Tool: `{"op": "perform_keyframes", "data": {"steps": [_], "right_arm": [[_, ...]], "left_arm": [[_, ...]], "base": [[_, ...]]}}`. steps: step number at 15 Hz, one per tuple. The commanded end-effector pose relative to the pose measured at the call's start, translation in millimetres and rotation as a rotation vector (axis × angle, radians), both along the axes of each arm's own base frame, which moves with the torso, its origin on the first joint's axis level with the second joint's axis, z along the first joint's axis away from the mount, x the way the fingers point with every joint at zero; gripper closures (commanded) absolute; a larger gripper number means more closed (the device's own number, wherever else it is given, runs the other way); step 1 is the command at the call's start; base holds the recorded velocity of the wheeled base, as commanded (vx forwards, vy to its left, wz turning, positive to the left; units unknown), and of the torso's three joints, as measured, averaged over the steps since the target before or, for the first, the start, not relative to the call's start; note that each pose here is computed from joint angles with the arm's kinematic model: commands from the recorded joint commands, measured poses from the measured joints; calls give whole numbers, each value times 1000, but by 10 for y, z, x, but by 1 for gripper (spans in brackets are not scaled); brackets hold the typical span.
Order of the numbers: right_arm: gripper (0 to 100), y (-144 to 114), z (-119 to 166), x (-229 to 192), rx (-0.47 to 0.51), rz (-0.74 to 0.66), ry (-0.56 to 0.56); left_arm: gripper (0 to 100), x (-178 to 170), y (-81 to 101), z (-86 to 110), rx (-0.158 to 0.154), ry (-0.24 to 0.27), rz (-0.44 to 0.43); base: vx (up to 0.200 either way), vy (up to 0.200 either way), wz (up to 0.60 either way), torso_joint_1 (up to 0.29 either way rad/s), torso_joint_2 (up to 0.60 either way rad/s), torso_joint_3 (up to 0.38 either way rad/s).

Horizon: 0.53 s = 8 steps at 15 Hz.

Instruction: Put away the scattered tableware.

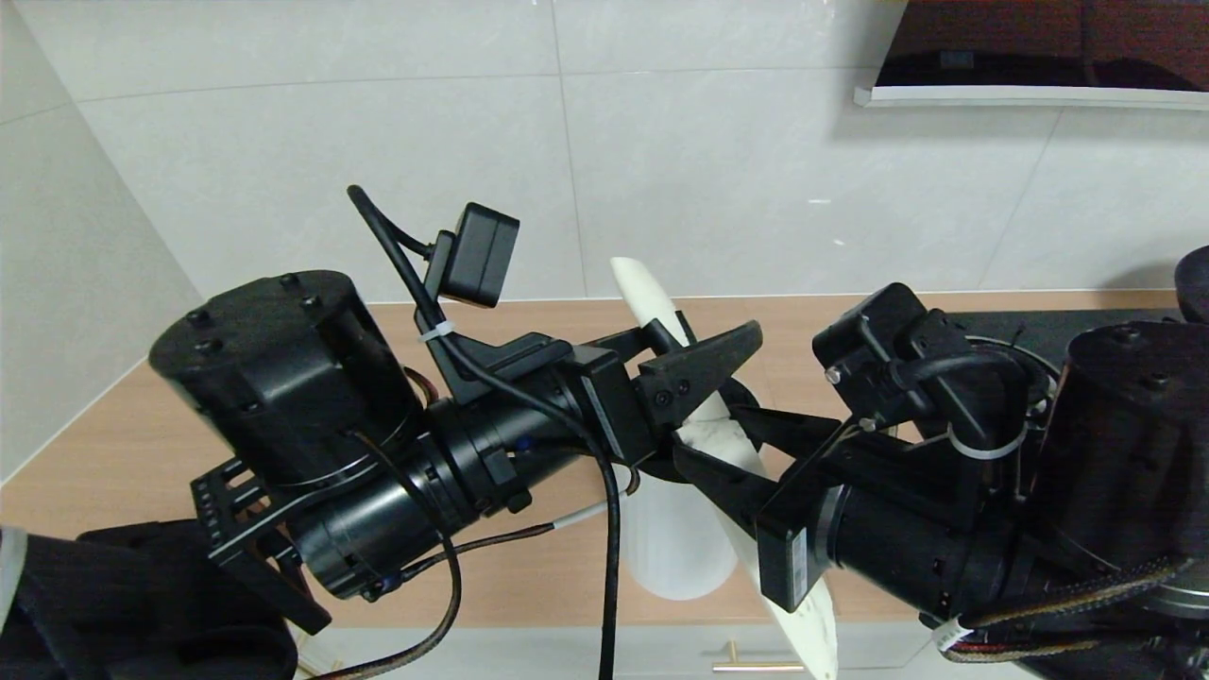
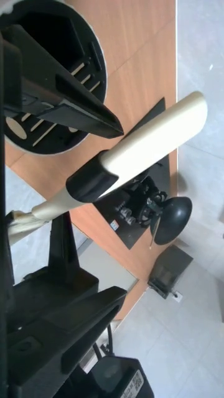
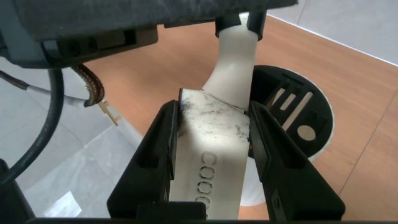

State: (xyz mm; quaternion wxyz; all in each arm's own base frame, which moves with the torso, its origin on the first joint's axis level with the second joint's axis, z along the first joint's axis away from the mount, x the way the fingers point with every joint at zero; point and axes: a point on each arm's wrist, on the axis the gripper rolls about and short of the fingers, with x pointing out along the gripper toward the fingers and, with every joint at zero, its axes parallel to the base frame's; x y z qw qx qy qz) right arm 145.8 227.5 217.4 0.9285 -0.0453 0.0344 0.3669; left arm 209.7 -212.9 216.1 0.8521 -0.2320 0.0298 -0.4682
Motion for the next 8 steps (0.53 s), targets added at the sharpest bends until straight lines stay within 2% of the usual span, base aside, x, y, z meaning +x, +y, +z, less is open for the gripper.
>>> {"op": "perform_keyframes", "data": {"steps": [1, 8], "right_arm": [[100, -3, 8, -7, 2, 2, -2], [100, -56, 73, -33, 22, -2, -16]], "left_arm": [[100, -1, 0, -5, 1, 1, 0], [100, -4, 9, 13, -3, -3, 1]], "base": [[0, 0, 0, 0, 0, 0], [0, 0, 0, 0, 0, 0]]}}
